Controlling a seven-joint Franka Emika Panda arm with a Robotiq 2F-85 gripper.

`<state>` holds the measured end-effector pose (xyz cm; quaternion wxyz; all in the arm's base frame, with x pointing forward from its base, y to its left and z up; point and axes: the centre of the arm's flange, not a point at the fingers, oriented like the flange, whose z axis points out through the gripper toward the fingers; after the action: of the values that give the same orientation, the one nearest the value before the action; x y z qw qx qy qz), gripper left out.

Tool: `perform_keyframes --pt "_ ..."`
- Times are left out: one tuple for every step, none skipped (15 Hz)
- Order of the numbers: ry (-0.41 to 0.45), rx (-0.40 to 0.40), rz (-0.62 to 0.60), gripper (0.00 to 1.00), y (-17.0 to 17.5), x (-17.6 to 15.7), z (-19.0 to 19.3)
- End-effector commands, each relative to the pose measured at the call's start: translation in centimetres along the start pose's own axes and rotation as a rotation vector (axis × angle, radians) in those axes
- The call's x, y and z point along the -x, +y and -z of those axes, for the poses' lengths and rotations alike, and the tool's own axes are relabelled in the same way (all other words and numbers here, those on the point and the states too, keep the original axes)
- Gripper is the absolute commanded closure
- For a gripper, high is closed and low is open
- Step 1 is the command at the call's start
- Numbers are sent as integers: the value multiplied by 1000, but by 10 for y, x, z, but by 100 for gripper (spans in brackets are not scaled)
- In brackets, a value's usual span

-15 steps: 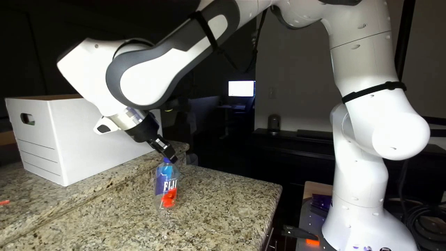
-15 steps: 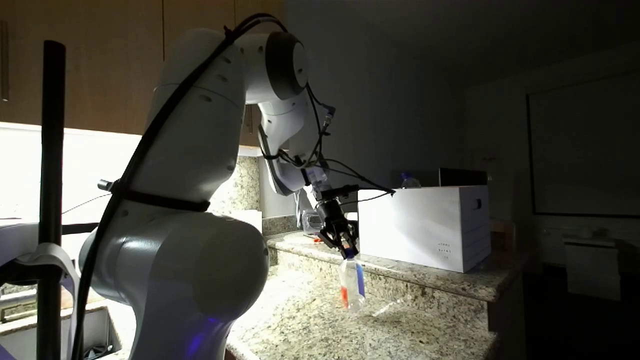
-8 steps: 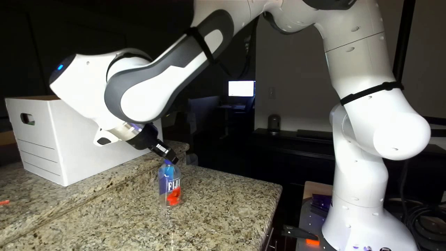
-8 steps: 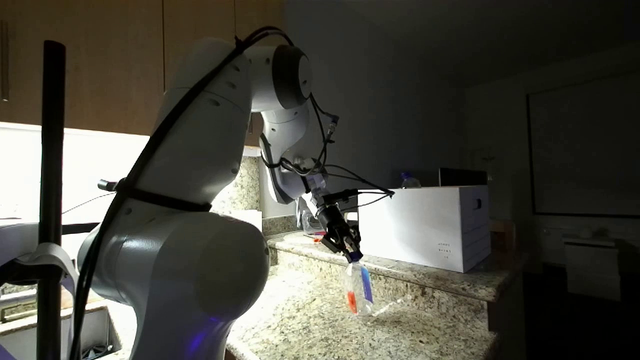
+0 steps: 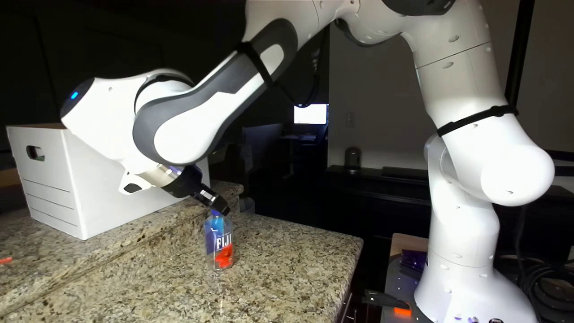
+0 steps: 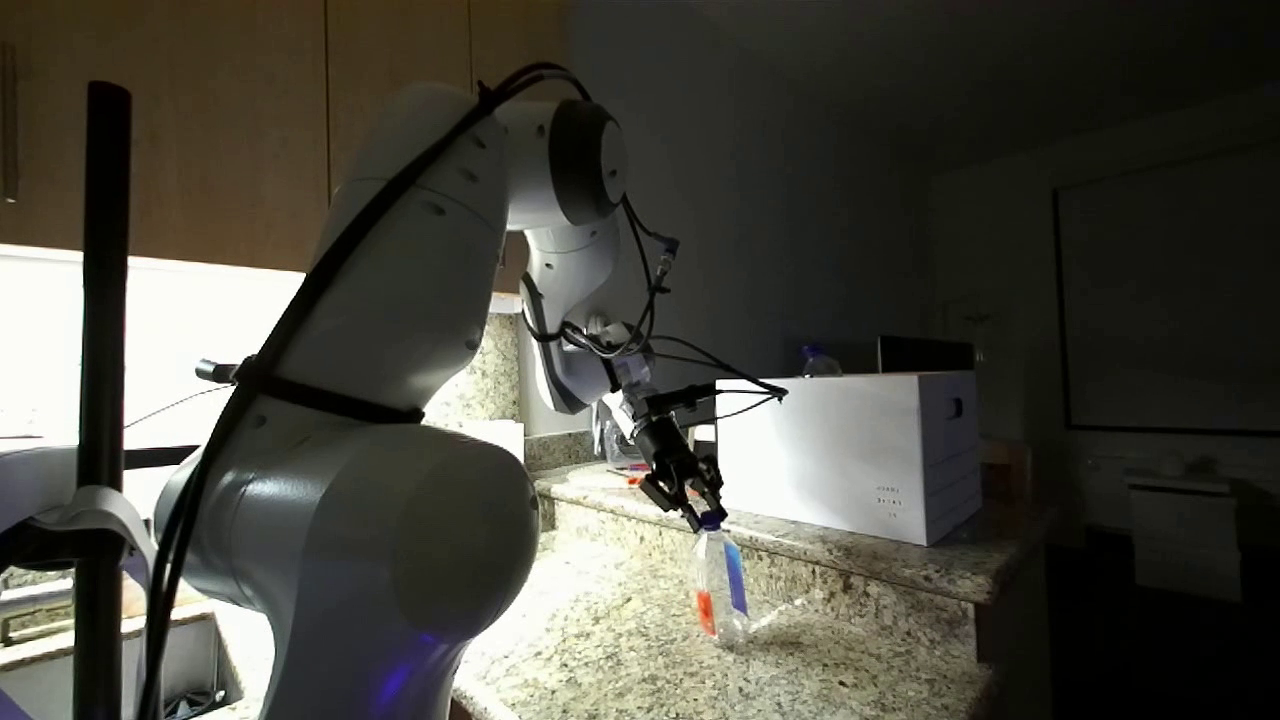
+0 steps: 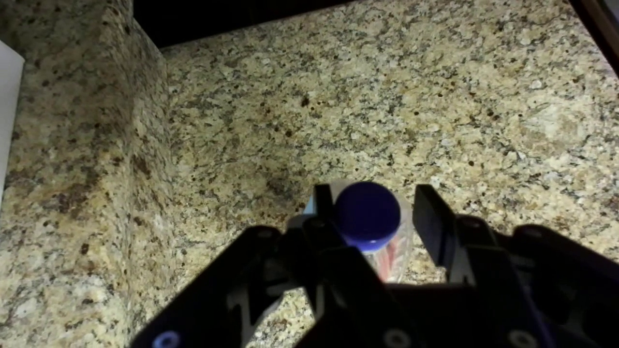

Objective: Pick up the bottles from the box and put them on the counter

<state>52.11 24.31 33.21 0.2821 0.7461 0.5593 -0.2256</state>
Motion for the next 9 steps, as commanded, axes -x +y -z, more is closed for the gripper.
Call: perform_keyframes --pt "-18 -3 30 22 2 4 4" --pt "-17 -2 28 16 2 5 5" --pt "-15 -1 25 8 3 6 5" --pt "-13 -1 22 3 3 7 6" --pt "-7 2 15 0 4 9 8" --pt "4 6 5 0 6 13 12" --pt "23 10 -12 0 9 18 18" --pt "37 15 -25 0 12 23 24" --pt "55 23 -47 0 16 31 32"
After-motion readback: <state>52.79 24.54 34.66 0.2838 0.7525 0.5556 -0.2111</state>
